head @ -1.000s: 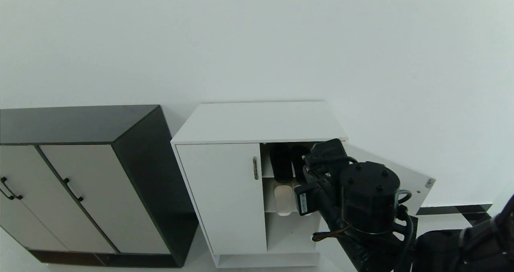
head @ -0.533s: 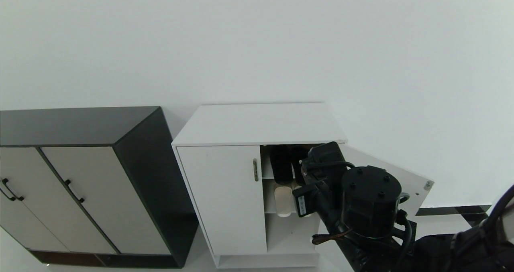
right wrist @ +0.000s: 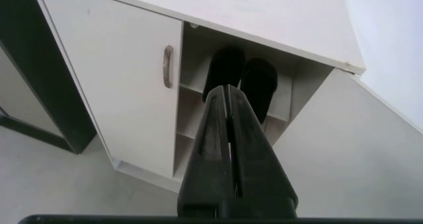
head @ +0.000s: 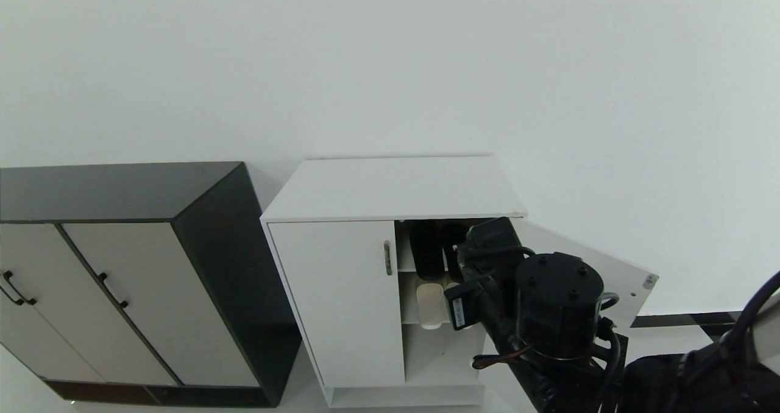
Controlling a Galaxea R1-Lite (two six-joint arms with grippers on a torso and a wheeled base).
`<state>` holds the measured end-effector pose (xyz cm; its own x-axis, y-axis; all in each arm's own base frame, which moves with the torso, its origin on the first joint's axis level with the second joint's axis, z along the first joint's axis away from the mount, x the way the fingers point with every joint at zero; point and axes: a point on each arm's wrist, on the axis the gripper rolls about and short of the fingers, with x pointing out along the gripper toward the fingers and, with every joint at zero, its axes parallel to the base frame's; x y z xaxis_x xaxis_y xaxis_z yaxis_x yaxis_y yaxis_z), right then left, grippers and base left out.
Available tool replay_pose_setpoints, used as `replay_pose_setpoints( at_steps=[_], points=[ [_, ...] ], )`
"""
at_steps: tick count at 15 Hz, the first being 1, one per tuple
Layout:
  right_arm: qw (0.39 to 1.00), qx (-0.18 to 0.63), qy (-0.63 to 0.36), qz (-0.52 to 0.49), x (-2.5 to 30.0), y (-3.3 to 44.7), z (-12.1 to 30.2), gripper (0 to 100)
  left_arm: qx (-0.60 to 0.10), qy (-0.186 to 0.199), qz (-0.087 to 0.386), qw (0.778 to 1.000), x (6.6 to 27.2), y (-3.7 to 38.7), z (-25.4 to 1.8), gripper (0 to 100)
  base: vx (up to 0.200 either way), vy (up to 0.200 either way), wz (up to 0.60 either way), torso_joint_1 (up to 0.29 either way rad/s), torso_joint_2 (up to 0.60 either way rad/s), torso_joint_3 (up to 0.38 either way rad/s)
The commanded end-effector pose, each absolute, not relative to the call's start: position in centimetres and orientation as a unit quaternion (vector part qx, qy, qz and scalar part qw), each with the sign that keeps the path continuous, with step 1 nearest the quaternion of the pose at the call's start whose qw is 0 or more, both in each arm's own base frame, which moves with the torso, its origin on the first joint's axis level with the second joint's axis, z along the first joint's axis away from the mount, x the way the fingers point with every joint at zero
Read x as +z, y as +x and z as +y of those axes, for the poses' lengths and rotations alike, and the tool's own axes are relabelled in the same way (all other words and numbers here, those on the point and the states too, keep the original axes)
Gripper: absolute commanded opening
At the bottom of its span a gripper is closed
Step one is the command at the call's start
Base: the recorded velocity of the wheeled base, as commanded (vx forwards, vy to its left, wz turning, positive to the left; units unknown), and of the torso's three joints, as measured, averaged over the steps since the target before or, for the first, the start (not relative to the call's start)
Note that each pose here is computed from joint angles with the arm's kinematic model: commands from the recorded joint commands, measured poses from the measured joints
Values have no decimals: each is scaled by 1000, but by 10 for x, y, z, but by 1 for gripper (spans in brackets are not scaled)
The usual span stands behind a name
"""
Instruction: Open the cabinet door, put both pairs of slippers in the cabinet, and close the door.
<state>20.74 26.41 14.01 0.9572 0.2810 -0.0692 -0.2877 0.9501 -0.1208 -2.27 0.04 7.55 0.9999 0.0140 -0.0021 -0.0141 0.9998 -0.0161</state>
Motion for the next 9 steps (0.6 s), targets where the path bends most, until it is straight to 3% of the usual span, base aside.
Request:
replay_pose_setpoints(
  at_steps=[1,8,9],
  points=[
    [987,139,-70,31,136,211,262,0,8,-8,1,1000,76,-23,0,0,0,0,-600,-2,2,2],
    [990,114,-75,34,132,228,257,0,8,-8,1,1000,76,-23,0,0,0,0,-600,7,-1,2],
    [991,105,-74,34,131,238,251,0,8,-9,1,1000,76,-23,0,0,0,0,0,0,0,0]
  ],
)
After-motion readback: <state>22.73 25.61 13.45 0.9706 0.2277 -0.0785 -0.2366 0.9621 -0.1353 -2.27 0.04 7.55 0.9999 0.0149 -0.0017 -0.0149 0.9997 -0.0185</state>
